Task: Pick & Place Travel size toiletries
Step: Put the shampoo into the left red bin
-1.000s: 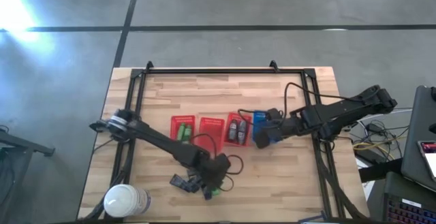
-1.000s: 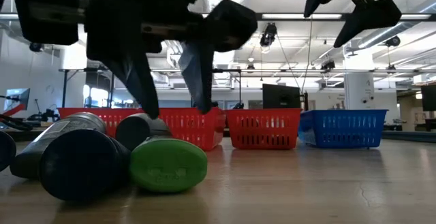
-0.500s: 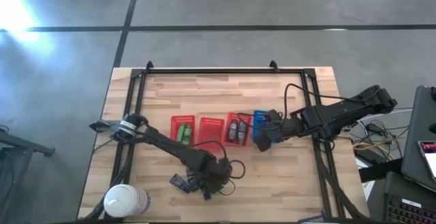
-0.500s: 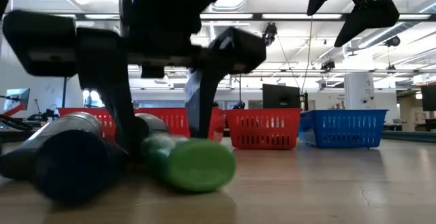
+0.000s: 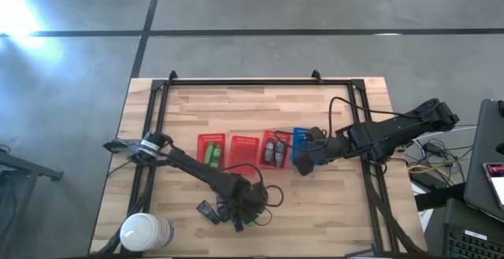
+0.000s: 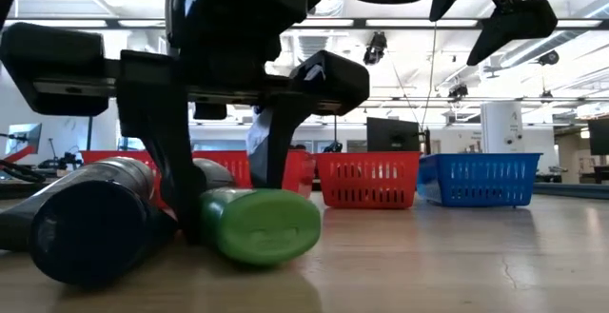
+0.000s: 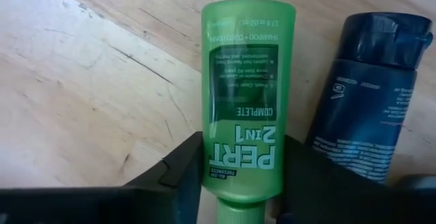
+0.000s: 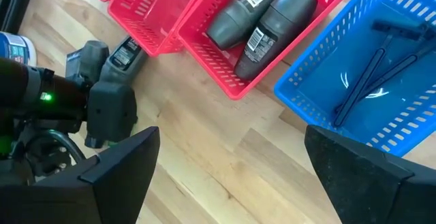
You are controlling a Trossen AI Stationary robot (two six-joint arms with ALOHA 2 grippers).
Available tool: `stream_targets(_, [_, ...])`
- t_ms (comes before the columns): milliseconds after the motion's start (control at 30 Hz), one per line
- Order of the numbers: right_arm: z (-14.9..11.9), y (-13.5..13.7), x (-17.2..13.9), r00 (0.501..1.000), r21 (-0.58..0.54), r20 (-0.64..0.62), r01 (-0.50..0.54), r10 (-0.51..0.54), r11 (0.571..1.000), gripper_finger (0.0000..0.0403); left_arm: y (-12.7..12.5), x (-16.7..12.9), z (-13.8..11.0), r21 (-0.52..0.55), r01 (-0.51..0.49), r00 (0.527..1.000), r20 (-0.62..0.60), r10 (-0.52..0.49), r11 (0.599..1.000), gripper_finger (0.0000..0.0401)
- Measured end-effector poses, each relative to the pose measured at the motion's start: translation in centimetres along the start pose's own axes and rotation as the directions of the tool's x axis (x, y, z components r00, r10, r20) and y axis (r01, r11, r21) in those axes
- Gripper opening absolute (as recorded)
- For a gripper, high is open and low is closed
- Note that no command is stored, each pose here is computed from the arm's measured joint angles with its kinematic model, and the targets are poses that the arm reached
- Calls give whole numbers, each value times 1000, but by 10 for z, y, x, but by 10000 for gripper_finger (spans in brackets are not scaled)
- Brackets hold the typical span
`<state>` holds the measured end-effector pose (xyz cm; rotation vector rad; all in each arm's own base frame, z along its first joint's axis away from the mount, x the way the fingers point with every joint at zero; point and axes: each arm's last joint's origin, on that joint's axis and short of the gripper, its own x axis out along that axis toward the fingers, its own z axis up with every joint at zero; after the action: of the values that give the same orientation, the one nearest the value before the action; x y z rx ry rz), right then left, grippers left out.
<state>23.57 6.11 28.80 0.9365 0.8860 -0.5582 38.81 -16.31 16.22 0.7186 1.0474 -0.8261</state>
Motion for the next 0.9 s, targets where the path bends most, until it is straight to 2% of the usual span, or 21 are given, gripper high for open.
stream_targets(100, [0,0,0,1000,-3,0,0,0,1000,364,1,-5,1,-43,-36,999,-13,35,998,153])
stream_targets(233, [0,0,0,1000,-3,0,0,0,1000,363,6,-28,3,-141,-168,985,-50,162,976,153])
stream_targets(367, [0,0,0,1000,-8,1,-2,2,1000,364,4,-65,3,-299,-243,970,-50,239,923,153])
stream_targets(433, [0,0,0,1000,-20,0,-3,3,1000,363,1,-84,1,-396,-255,966,-59,252,882,153])
stream_targets(500, [0,1,0,1000,-33,1,-8,8,999,364,-4,-104,-2,-488,-275,958,-72,276,828,152])
stream_targets(567, [0,2,0,1000,-36,4,-16,17,999,364,-9,-120,-8,-584,-299,948,-91,304,755,152])
stream_targets(700, [1,5,0,999,-32,14,-51,51,998,364,-22,-143,-26,-730,-379,902,-153,404,569,152])
stream_targets(800, [2,11,4,990,-17,33,-137,137,990,364,-31,-150,-42,-793,-431,858,-212,467,431,152])
stream_targets(833, [2,13,7,984,-12,44,-171,171,985,364,-33,-151,-46,-801,-448,845,-233,482,397,152])
stream_targets(900, [5,20,11,962,1,77,-261,260,965,363,-38,-150,-54,-806,-474,824,-263,502,354,152])
